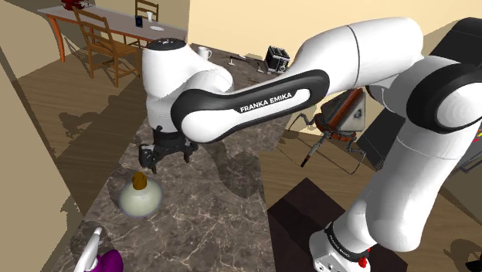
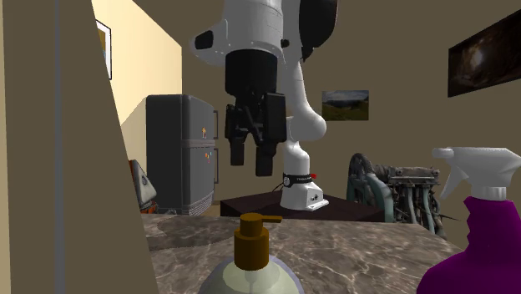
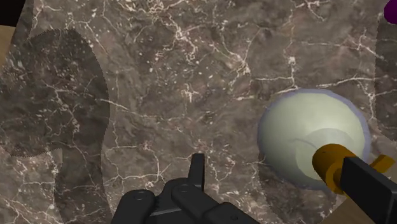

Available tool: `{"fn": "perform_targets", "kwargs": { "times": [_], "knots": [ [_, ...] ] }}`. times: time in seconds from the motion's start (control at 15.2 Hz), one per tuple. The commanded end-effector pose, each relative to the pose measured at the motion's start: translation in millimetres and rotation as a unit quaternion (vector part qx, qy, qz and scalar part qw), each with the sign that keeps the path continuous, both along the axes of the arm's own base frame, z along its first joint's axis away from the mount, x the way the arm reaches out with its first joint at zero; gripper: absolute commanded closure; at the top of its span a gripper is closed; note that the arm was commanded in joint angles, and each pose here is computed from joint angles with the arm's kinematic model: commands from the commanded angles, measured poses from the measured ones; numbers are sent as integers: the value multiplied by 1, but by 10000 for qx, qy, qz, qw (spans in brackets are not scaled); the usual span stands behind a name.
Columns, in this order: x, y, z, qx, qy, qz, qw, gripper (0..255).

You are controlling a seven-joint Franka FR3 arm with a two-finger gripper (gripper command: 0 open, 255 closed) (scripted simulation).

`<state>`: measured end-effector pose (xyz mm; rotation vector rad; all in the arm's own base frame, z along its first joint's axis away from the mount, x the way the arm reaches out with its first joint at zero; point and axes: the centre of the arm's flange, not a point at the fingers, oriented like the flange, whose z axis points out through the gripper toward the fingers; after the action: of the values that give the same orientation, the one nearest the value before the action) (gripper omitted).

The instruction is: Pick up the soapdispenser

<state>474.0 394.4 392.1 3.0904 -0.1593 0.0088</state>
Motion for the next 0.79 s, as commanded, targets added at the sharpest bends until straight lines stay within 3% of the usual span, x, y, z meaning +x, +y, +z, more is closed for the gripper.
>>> {"fn": "perform_targets", "kwargs": {
  "times": [0.0,0.33,0.73],
  "knots": [
    [13,24,-12,12,-25,-5,10000,0],
    [36,75,-29,43,-77,3,10000,0],
    [36,75,-61,43,-77,3,10000,0]
  ]
}}
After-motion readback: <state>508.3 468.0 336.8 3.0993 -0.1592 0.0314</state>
